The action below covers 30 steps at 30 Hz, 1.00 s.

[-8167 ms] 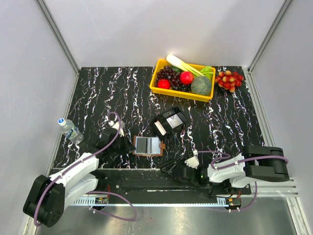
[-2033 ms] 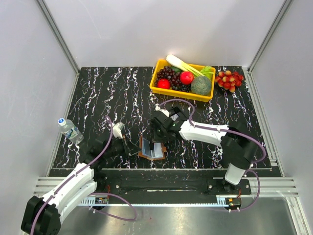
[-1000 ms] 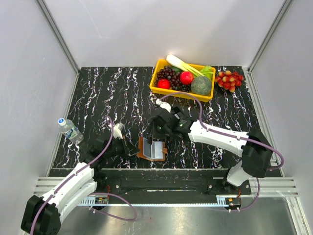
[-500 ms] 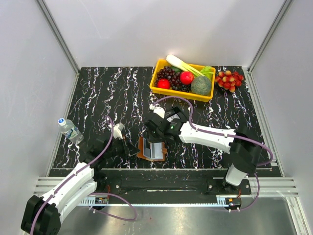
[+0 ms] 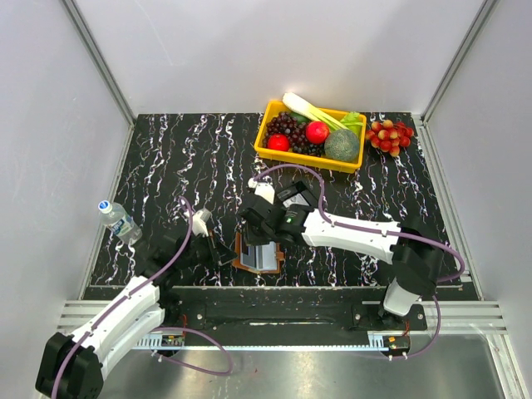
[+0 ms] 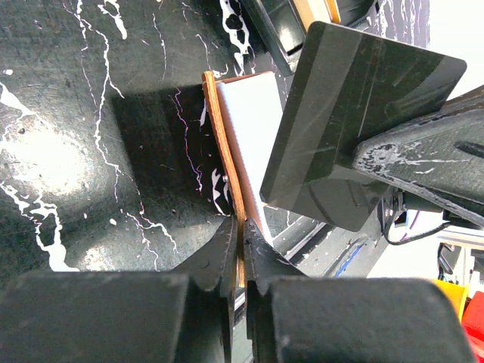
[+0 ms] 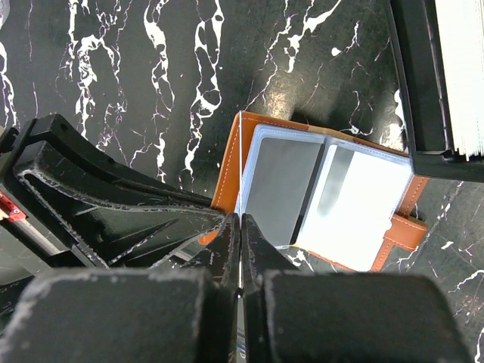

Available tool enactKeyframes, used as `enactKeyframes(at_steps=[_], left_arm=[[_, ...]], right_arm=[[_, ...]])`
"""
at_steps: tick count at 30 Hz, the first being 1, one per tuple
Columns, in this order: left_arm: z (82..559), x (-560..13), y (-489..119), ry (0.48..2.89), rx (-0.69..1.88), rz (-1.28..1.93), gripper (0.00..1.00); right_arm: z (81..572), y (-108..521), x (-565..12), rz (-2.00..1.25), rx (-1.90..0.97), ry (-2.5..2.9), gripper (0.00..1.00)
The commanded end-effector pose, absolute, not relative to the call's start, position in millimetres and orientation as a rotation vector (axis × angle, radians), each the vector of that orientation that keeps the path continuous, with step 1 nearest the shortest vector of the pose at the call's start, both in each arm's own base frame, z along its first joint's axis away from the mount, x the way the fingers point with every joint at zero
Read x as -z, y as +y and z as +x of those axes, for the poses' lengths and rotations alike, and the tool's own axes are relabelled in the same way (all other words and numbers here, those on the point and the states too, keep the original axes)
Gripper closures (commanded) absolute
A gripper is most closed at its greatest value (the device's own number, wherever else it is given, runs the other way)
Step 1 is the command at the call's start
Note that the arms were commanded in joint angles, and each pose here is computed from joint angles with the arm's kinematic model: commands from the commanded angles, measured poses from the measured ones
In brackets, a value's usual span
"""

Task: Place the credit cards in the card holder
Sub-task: Insert the credit card into the card holder.

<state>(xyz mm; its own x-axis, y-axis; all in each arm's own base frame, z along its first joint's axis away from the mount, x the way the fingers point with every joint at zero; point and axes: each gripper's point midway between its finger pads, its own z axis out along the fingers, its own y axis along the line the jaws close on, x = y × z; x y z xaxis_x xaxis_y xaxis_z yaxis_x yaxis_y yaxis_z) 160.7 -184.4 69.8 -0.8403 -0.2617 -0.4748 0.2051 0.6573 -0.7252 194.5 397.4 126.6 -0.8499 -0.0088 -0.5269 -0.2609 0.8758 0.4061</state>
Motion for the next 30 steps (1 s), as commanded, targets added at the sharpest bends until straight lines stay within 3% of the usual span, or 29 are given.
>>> enactKeyframes(at_steps=[1,19,30], left_arm=[[174.6,-96.0,-188.3,2.22,1.119,-0.017,1.0],[175.3,-98.8,-188.1,2.213,1.117,-0.017,1.0],[175.5,-101.5,-188.9,2.203,1.125,-0.01,1.0]], right_arm=[[202.7,406.7,-136.9,-0.153,-0.649,2.477,1.0],[197.1,415.1,-154.4,-0.204,-0.593,2.427,1.0],[192.2,418.9,-134.3,-0.203,-0.587,2.477,1.0]])
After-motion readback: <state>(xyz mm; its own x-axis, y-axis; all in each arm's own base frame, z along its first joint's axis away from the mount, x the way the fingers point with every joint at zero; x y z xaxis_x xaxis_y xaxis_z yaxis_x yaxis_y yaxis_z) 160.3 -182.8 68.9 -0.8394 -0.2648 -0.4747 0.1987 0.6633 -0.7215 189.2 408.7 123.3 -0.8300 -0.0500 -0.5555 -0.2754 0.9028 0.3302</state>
